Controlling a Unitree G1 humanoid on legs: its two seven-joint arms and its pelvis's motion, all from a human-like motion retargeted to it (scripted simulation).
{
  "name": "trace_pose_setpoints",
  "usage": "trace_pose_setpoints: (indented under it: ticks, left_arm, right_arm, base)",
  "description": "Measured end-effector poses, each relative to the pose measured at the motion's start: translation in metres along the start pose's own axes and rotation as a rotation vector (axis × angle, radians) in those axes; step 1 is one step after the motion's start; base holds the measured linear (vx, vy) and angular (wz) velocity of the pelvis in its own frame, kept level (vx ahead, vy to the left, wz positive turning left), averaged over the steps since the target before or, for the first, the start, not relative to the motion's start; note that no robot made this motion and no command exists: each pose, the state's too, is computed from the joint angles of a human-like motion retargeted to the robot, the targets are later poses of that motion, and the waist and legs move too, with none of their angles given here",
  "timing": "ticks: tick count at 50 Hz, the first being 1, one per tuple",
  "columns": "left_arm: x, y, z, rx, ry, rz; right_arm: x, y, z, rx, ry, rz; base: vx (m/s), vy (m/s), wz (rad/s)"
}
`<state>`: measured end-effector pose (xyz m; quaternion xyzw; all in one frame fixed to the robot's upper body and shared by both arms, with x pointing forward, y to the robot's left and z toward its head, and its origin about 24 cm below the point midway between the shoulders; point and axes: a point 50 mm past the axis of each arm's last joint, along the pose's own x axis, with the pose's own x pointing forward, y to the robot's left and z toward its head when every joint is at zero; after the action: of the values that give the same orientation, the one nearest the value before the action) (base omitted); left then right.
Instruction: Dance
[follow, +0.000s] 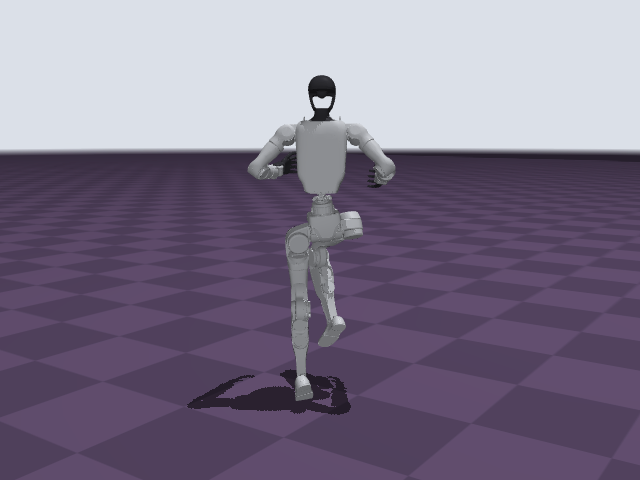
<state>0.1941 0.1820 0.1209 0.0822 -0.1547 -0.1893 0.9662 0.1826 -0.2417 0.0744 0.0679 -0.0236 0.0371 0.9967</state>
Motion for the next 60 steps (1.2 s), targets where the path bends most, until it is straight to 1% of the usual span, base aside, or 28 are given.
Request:
trace_pose_setpoints:
  ticks: [4,8,11,14,18,23,27,32,36,40,46,52,56,60]
  left_arm:
    - [-0.018,0.001,-0.013,-0.063,0.103,0.005]
    - [-0.019,0.002,-0.022,-0.137,0.118,0.05]
    - [-0.017,0.004,-0.027,-0.181,0.109,0.085]
    - [-0.015,0.005,-0.031,-0.218,0.099,0.108]
    - [-0.008,0.005,-0.026,-0.213,0.059,0.108]
    - [-0.004,0.006,-0.031,-0.123,0.084,0.099]
    - [-0.007,0.01,-0.052,-0.061,0.182,0.108]
    - [-0.019,-0.003,-0.086,-0.117,0.338,0.069]
    - [-0.017,-0.018,-0.096,-0.199,0.357,0.031]
    - [0.001,-0.023,-0.083,-0.237,0.26,0.027]
    - [0.034,-0.016,-0.045,-0.202,0.047,0.025]
    - [0.031,-0.016,-0.038,-0.171,0.036,0.002]
    - [0.012,-0.011,-0.06,-0.134,0.182,0.004]
    - [-0.02,-0.007,-0.088,-0.128,0.363,0.025]
  right_arm:
    - [-0.013,-0.031,-0.011,0.047,0.009,-0.223]
    - [-0.021,-0.059,-0.028,0.072,0.013,-0.468]
    - [-0.025,-0.065,-0.042,0.07,0.067,-0.533]
    - [-0.024,-0.056,-0.056,0.061,0.148,-0.455]
    - [-0.014,-0.021,-0.062,0.062,0.218,-0.196]
    - [0.014,0.026,-0.042,0.047,0.161,0.133]
    - [0.041,0.051,-0.019,0.014,0.055,0.277]
    - [0.06,0.066,-0.003,-0.016,-0.053,0.311]
    - [0.066,0.074,0.012,-0.026,-0.15,0.298]
    - [0.069,0.078,0.037,-0.067,-0.295,0.261]
    - [0.066,0.089,0.069,-0.166,-0.493,0.242]
    - [0.059,0.108,0.058,-0.156,-0.446,0.358]
    - [0.056,0.114,0.041,-0.155,-0.363,0.423]
    - [0.052,0.116,0.028,-0.182,-0.304,0.457]
  base:
    - [-0.16,-0.14,-1.25]
    - [-0.01,-0.11,-0.6]
    - [0.11,-0.11,-0.21]
    - [0.12,-0.08,-0.18]
    - [0.07,-0.06,-0.3]
    - [0.01,-0.07,-0.24]
    - [-0.09,0.02,-0.17]
    - [-0.17,0.11,-0.22]
    - [-0.27,0.18,-0.27]
    - [-0.4,0.2,-0.25]
    - [-0.51,0.18,-0.52]
    - [-0.46,0.1,-0.51]
    - [-0.37,0.07,-0.39]
    - [-0.36,0.07,-0.56]
